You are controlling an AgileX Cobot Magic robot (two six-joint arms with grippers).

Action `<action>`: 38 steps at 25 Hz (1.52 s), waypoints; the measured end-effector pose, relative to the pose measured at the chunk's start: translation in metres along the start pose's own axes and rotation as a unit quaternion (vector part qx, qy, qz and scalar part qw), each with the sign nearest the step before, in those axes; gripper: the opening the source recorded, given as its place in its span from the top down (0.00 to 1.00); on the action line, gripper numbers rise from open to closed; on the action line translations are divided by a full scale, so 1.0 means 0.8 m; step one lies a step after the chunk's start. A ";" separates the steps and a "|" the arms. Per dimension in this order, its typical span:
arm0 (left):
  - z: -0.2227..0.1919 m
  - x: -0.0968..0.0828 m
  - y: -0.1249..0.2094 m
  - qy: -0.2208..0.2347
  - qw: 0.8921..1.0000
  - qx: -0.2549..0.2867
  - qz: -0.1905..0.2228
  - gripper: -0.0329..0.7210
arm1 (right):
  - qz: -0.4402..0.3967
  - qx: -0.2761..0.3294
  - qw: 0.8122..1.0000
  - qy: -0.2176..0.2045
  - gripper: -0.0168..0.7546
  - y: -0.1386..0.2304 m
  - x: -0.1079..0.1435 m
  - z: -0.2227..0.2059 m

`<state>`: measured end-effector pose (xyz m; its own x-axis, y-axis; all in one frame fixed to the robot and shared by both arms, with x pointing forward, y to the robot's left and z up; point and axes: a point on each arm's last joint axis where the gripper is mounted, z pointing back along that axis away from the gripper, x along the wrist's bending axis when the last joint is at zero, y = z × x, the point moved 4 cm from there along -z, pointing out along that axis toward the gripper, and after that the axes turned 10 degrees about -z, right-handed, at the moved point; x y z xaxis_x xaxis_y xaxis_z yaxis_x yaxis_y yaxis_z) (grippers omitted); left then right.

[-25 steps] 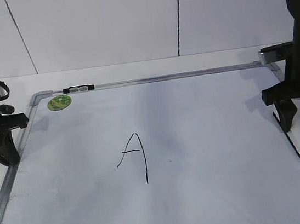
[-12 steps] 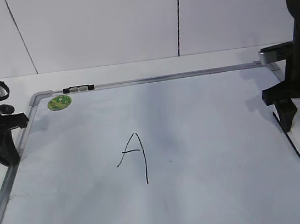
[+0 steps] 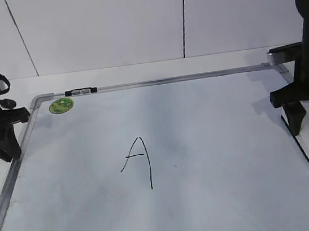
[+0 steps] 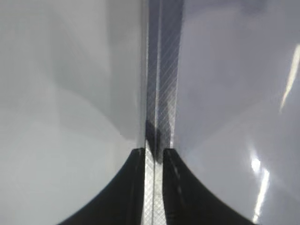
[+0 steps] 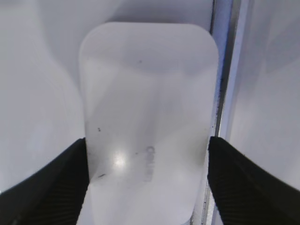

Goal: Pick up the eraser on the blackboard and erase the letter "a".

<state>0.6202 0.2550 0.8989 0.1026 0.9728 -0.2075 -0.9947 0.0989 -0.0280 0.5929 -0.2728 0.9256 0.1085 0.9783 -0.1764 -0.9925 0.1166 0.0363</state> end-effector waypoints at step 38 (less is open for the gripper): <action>0.193 -0.039 0.032 -0.024 0.985 -0.164 -0.051 0.36 | -0.032 -0.146 0.988 -0.045 0.21 0.006 -0.023 0.139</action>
<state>0.5906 0.2597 1.0557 0.1937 0.9708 -0.1413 -0.9227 0.1313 -0.3625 0.5921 -0.2712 1.0386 0.1629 0.9834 -0.0796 -0.9560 0.1374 -0.2593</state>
